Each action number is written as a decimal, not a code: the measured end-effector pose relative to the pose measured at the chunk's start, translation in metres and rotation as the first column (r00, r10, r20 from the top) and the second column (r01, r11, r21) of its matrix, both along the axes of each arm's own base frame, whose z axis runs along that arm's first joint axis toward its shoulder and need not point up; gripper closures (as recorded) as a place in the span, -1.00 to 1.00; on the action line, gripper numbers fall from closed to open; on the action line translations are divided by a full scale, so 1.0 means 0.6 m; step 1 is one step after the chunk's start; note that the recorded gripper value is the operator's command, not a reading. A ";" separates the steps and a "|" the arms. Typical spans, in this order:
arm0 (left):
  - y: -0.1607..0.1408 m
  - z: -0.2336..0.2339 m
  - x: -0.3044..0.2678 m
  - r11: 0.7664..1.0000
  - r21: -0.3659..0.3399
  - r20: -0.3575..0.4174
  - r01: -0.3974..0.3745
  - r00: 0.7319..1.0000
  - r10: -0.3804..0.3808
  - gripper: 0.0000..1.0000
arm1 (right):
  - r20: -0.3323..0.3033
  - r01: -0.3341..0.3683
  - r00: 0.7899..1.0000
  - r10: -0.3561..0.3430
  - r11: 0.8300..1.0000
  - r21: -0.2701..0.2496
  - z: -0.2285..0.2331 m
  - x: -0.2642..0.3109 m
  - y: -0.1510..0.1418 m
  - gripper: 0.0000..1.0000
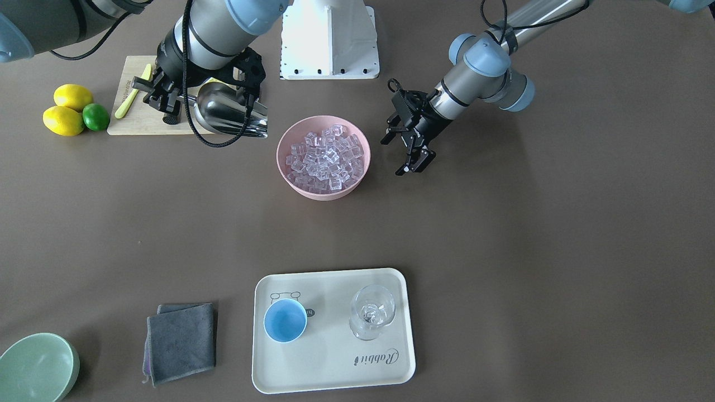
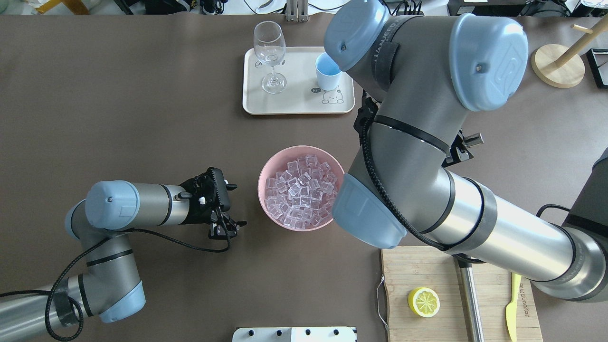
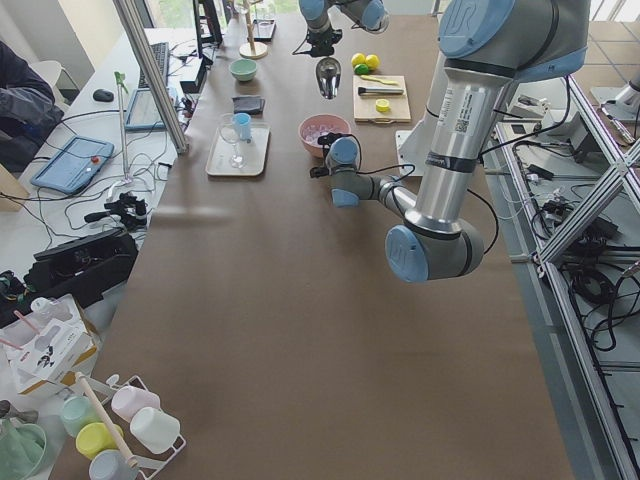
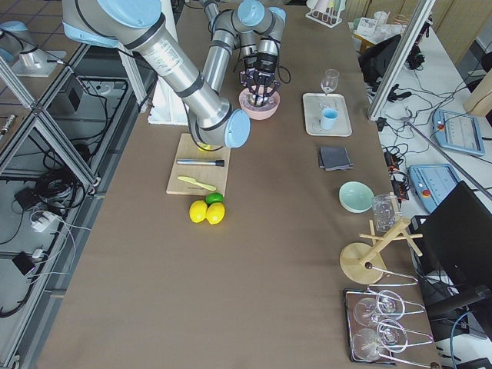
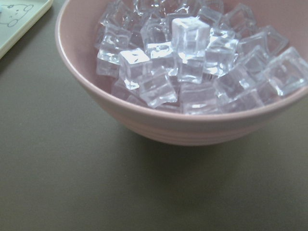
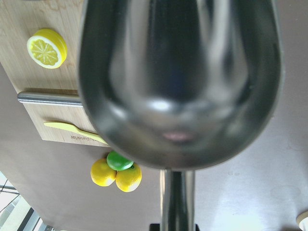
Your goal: Put ice in cup with scoop
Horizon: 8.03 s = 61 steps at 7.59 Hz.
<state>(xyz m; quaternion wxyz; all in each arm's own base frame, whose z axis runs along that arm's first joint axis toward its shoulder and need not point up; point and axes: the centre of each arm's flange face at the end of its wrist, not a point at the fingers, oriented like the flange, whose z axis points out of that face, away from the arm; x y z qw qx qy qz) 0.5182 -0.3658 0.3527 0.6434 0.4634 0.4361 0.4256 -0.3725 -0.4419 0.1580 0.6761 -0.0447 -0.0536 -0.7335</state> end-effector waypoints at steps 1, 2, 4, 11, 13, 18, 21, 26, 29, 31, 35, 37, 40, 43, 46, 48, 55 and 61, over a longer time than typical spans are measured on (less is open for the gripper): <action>0.004 -0.015 0.007 1.000 0.008 -0.013 0.006 1.000 -0.006 -0.96 | -0.026 -0.001 1.000 0.001 1.000 -0.006 -0.003 -0.015 -0.011 1.00; 0.005 -0.030 0.013 1.000 0.013 -0.027 0.008 1.000 -0.008 -0.96 | -0.044 -0.012 0.999 0.011 1.000 -0.011 -0.009 -0.033 -0.019 1.00; 0.008 -0.046 0.019 1.000 -0.005 -0.045 0.007 0.999 -0.007 -0.96 | -0.062 -0.013 0.998 0.012 1.000 -0.007 -0.023 -0.069 -0.021 1.00; 0.009 -0.061 0.039 0.999 -0.043 -0.059 -0.002 0.998 -0.001 -0.96 | -0.108 0.019 0.994 -0.016 1.000 0.025 0.001 -0.160 -0.054 1.00; 0.008 -0.062 0.043 0.999 -0.046 -0.058 -0.003 0.998 0.000 -0.96 | -0.109 0.019 0.994 -0.017 1.000 0.021 0.002 -0.177 -0.064 1.00; 0.007 -0.076 0.048 0.999 -0.043 -0.068 -0.005 0.998 0.002 -0.96 | -0.123 0.027 0.992 -0.028 1.000 -0.012 -0.016 -0.219 -0.075 1.00; 0.006 -0.080 0.050 0.999 -0.042 -0.071 -0.005 0.997 0.002 -0.96 | -0.159 0.036 0.987 -0.040 0.999 -0.026 -0.002 -0.256 -0.055 1.00; 0.006 -0.082 0.051 0.999 -0.041 -0.072 -0.005 0.997 0.002 -0.96 | -0.053 -0.064 0.996 0.065 0.998 0.019 0.029 -0.252 -0.019 1.00; 0.004 -0.079 0.054 0.999 -0.043 -0.068 -0.005 0.998 0.002 -0.96 | 0.034 -0.127 0.991 0.127 0.992 0.023 0.072 -0.224 0.005 1.00; 0.004 -0.081 0.055 0.999 -0.043 -0.068 -0.005 0.998 0.002 -0.96 | 0.067 -0.139 0.988 0.137 0.990 0.013 0.074 -0.225 0.009 1.00; 0.003 -0.085 0.056 0.999 -0.041 -0.072 -0.004 0.997 0.001 -0.96 | 0.213 -0.208 0.956 0.201 0.978 0.010 0.059 -0.248 0.005 1.00; 0.003 -0.085 0.057 0.999 -0.040 -0.073 -0.004 0.997 0.001 -0.96 | 0.271 -0.229 0.938 0.217 0.973 0.013 0.069 -0.254 0.004 1.00; 0.003 -0.085 0.057 0.999 -0.041 -0.072 -0.004 0.997 0.001 -0.96 | 0.323 -0.233 0.923 0.211 0.972 0.032 0.099 -0.218 0.026 1.00; 0.003 -0.085 0.057 0.999 -0.040 -0.073 -0.004 0.997 0.001 -0.96 | 0.421 -0.272 0.878 0.228 0.961 0.046 0.108 -0.194 0.039 1.00; 0.003 -0.083 0.057 0.999 -0.040 -0.071 -0.004 0.997 0.001 -0.96 | 0.540 -0.324 0.804 0.248 0.945 0.049 0.124 -0.169 0.056 1.00; 0.003 -0.082 0.056 0.999 -0.040 -0.070 -0.004 0.998 0.001 -0.96 | 0.642 -0.355 0.729 0.240 0.933 0.054 0.143 -0.140 0.073 1.00; -0.001 -0.075 0.050 0.999 -0.038 -0.070 0.002 0.998 -0.004 -0.96 | 0.815 -0.578 0.401 0.419 0.806 -0.130 0.147 -0.029 0.026 1.00; -0.122 0.024 -0.125 0.993 -0.102 -0.087 0.055 0.994 -0.064 -0.96 | 0.294 -0.657 0.501 0.814 0.579 -0.483 0.137 0.001 -0.084 1.00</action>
